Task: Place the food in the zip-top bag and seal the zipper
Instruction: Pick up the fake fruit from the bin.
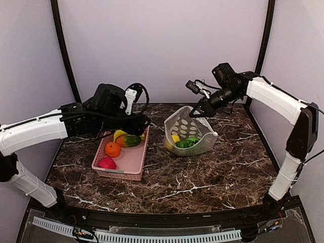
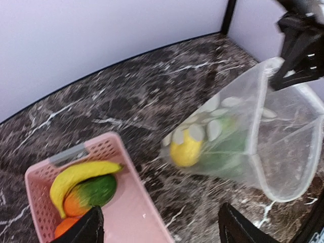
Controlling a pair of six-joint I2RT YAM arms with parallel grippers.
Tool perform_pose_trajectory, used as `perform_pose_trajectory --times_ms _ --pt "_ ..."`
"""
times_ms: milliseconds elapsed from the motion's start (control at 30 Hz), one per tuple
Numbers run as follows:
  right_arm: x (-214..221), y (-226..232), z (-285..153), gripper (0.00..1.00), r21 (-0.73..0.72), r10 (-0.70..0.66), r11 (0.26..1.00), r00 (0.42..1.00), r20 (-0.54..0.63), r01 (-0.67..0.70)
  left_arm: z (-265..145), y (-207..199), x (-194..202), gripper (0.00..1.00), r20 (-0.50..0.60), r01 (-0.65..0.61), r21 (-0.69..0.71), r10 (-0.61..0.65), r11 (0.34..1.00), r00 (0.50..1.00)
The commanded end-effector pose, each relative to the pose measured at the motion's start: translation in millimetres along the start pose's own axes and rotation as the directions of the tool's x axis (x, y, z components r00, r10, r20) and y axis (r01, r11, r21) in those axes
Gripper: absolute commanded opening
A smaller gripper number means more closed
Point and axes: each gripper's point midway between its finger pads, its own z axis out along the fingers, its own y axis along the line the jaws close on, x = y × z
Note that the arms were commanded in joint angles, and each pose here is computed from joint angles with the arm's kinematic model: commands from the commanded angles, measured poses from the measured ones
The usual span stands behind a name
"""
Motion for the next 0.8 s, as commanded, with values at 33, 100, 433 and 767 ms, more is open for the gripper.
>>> perform_pose_trajectory --times_ms 33,100,433,767 --pt "0 9 -5 0.00 0.003 -0.032 0.999 0.999 0.012 0.032 -16 89 83 0.75 -0.283 0.100 -0.343 -0.204 0.934 0.937" --pt "1 9 -5 0.00 0.003 -0.032 1.000 0.999 0.010 0.031 -21 103 100 0.78 -0.333 0.090 -0.400 -0.236 0.912 0.913" --pt "1 9 -4 0.00 -0.002 -0.028 1.000 1.000 0.010 0.028 -15 123 149 0.89 -0.488 0.048 -0.471 -0.305 0.881 0.817" --pt "4 9 -4 0.00 0.005 -0.033 0.999 0.999 0.005 0.033 14 136 178 0.82 -0.551 0.034 -0.474 -0.326 0.880 0.768"
